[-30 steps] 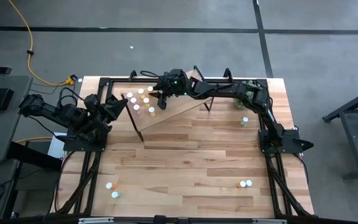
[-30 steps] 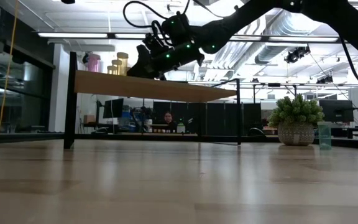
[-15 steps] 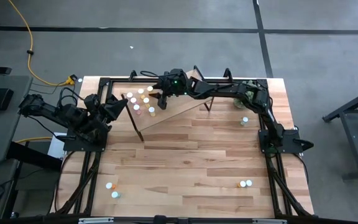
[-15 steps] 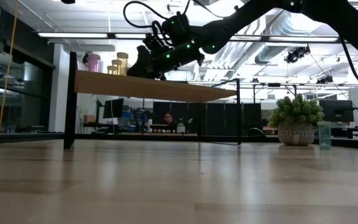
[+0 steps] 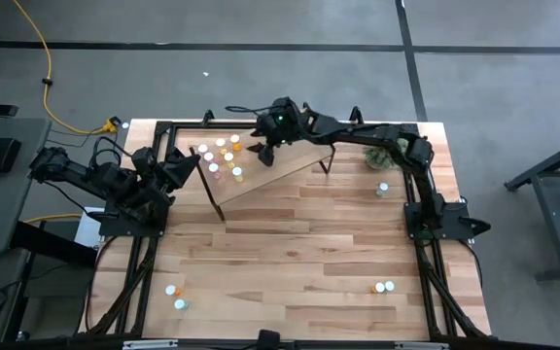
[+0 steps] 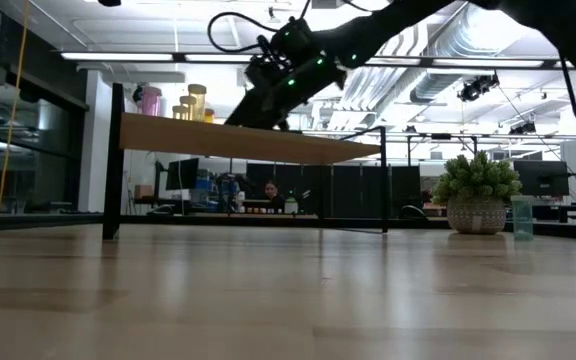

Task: Pick and place medicine bottles onto shelf by color
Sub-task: Put the top right blue pill bottle on the shelf

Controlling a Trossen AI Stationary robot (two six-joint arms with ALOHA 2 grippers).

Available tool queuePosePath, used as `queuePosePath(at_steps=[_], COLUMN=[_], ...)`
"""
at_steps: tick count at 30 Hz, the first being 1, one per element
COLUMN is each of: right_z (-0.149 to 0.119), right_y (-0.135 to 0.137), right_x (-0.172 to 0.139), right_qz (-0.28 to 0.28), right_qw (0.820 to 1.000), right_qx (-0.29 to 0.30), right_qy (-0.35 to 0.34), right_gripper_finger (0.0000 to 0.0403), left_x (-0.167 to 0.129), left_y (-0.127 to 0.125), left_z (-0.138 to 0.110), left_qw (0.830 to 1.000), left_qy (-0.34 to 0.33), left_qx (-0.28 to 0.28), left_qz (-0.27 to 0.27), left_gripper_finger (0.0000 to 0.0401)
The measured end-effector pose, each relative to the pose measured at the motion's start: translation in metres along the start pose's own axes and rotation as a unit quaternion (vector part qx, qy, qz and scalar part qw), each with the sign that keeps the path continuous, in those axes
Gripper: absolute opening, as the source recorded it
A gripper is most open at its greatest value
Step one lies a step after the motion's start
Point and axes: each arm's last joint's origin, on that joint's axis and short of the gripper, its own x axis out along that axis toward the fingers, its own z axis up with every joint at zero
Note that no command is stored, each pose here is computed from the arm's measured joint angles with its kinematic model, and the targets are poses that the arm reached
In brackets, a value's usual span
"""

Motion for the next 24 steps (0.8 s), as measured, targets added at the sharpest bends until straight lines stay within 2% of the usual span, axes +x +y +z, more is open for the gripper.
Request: queuePosePath(at_steps=[4, 8, 13, 15, 17, 20, 24], right_z=[0.007, 0.019, 0.034, 0.036, 0.027, -0.010, -0.057], right_y=[-0.003, 0.006, 0.034, 0.048, 0.064, 0.088, 0.119], right_x=[-0.035, -0.084, -0.155, -0.181, -0.202, -0.226, -0.254], right_qz=[0.013, 0.018, 0.029, 0.032, 0.031, 0.004, 0.015], right_qw=[0.999, 0.996, 0.993, 0.995, 0.998, 0.999, 0.987], right_qx=[0.004, -0.009, -0.012, -0.012, 0.000, 0.041, 0.124], right_qy=[0.045, 0.090, 0.113, 0.095, 0.061, 0.009, -0.097], right_gripper_finger=[0.0239, 0.0239, 0.0239, 0.0239, 0.0239, 0.0239, 0.0239], left_x=[0.000, 0.000, 0.000, 0.000, 0.000, -0.001, -0.002], left_y=[0.000, 0.000, 0.000, 0.001, 0.002, 0.004, 0.008], left_z=[0.000, 0.000, -0.001, -0.003, -0.005, -0.010, -0.020], left_qw=[1.000, 0.999, 0.997, 0.996, 0.994, 0.991, 0.983], left_qy=[0.000, 0.002, 0.005, 0.013, 0.022, 0.047, 0.092], left_qx=[0.004, 0.036, 0.078, 0.093, 0.104, 0.124, 0.160], left_qz=[0.000, 0.000, 0.001, 0.003, 0.005, 0.010, 0.020], left_gripper_finger=[0.0000, 0.0000, 0.0000, 0.0000, 0.0000, 0.0000, 0.0000])
